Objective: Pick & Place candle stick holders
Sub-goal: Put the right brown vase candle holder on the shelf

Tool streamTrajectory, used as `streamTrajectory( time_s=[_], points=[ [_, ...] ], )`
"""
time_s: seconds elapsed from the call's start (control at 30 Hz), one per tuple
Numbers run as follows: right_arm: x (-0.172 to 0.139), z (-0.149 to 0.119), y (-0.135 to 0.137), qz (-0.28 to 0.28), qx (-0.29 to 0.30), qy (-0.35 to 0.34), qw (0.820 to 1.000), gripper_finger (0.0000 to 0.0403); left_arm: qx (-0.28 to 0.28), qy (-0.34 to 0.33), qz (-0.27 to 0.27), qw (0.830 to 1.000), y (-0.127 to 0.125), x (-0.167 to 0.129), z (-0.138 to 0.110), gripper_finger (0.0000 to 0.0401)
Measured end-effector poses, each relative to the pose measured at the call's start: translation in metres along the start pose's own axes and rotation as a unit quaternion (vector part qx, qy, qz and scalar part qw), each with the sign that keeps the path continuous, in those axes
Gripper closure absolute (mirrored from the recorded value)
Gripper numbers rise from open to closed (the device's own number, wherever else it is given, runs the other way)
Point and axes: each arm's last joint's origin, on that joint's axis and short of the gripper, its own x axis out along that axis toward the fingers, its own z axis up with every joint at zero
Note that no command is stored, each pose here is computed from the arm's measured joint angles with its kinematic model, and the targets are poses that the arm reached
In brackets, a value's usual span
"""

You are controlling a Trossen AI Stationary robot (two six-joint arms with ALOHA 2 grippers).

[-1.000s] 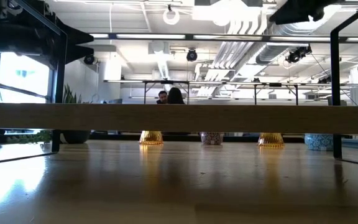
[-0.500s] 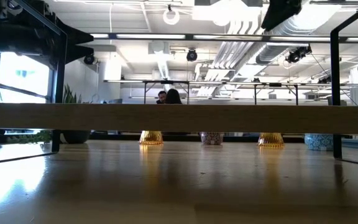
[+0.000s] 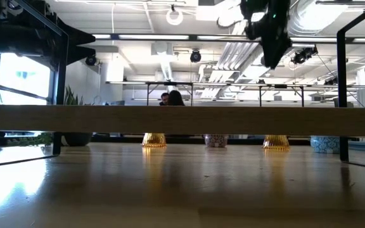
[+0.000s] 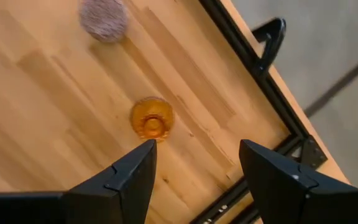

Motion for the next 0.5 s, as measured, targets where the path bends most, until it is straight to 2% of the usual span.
streamTrajectory(
  time_s=[0.17, 0.27, 0.5],
  points=[
    [0.041, 0.006, 0.006, -0.010, -0.009, 0.041, 0.999, 0.0179, 0.000, 0.000, 0.000, 1.000, 0.000, 0.000, 0.000, 0.0139],
    [0.063, 0.004, 0.013, 0.006, -0.017, 0.073, 0.997, 0.0179, 0.003, 0.005, 0.000, 1.000, 0.000, 0.000, -0.001, 0.0139],
    [0.090, -0.001, 0.025, 0.023, -0.029, 0.092, 0.995, 0.0179, 0.008, 0.014, 0.002, 1.000, 0.000, 0.000, -0.003, 0.0139]
  ],
)
